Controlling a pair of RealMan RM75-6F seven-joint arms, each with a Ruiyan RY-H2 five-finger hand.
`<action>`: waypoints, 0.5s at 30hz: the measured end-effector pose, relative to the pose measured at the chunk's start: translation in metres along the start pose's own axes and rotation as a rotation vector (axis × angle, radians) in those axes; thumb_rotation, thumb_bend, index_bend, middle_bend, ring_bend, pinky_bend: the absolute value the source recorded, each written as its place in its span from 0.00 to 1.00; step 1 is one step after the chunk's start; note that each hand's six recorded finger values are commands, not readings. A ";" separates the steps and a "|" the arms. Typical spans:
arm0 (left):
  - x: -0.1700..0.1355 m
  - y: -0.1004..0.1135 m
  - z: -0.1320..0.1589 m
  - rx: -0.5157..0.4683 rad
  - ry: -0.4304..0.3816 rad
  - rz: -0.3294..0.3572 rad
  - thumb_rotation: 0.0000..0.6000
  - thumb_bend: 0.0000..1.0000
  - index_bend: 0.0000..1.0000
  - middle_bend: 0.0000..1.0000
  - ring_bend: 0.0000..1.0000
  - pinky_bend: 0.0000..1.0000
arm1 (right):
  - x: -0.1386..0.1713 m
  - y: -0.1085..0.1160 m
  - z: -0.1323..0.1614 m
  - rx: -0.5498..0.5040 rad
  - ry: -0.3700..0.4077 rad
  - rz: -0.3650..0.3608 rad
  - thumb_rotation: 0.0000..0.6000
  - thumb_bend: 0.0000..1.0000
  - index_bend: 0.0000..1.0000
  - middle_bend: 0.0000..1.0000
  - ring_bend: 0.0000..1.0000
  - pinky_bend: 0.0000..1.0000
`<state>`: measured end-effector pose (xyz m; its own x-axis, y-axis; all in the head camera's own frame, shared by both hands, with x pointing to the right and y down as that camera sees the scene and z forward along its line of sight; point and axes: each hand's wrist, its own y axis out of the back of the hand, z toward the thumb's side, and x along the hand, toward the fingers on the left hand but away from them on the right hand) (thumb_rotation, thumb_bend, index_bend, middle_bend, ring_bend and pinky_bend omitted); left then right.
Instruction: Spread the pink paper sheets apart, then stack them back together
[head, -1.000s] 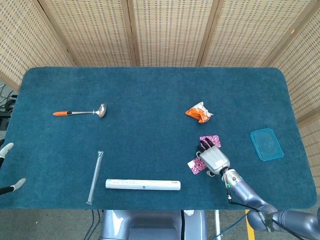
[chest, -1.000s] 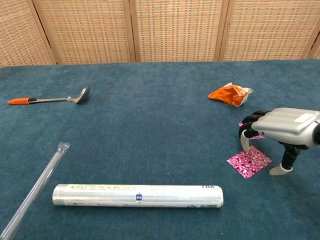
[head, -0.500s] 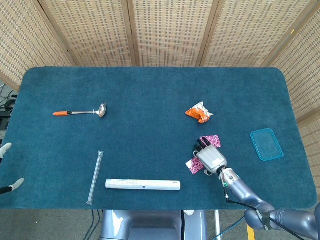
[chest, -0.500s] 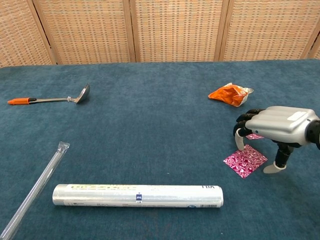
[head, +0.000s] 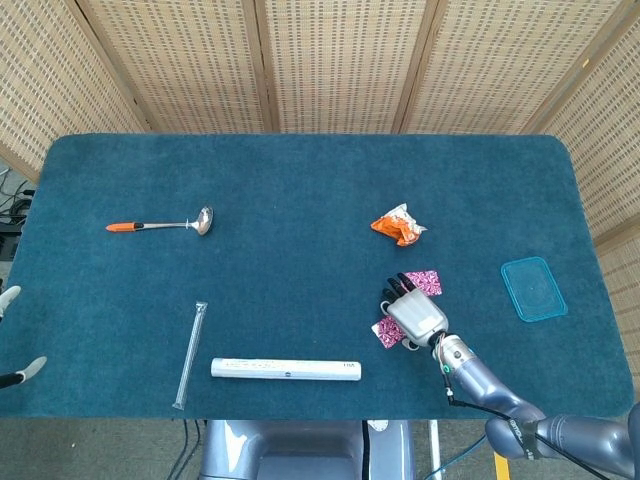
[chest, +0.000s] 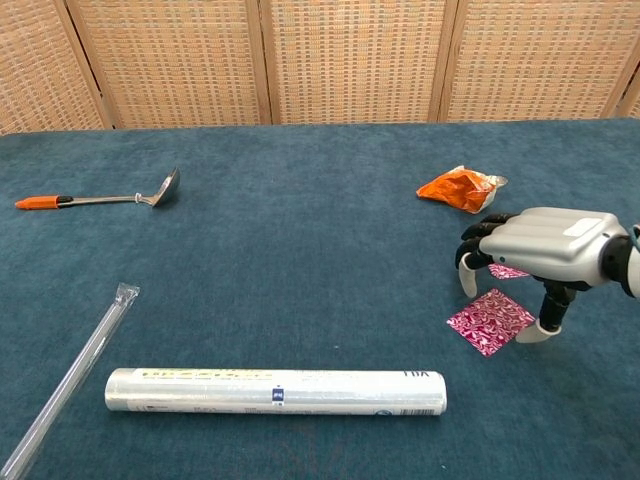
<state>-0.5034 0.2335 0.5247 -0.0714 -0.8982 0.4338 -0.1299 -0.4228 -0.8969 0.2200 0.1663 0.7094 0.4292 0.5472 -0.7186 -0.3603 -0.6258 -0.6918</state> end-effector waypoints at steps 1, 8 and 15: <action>0.000 0.000 0.000 0.000 0.001 0.000 0.95 0.00 0.10 0.00 0.00 0.00 | 0.000 0.000 0.000 0.000 0.000 0.001 1.00 0.23 0.35 0.19 0.00 0.00; -0.001 0.000 -0.002 0.000 0.007 -0.001 0.95 0.00 0.10 0.00 0.00 0.00 | -0.003 -0.002 0.002 -0.002 0.004 0.005 1.00 0.23 0.35 0.19 0.00 0.00; -0.002 0.000 -0.004 0.000 0.010 0.000 0.95 0.00 0.10 0.00 0.00 0.00 | -0.005 -0.004 0.003 -0.004 0.004 0.009 1.00 0.23 0.35 0.19 0.00 0.00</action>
<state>-0.5070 0.2355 0.5247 -0.0814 -0.8968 0.4348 -0.1298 -0.4230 -0.8968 0.2169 0.1675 0.7160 0.4291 0.5394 -0.7245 -0.3613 -0.6326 -0.6850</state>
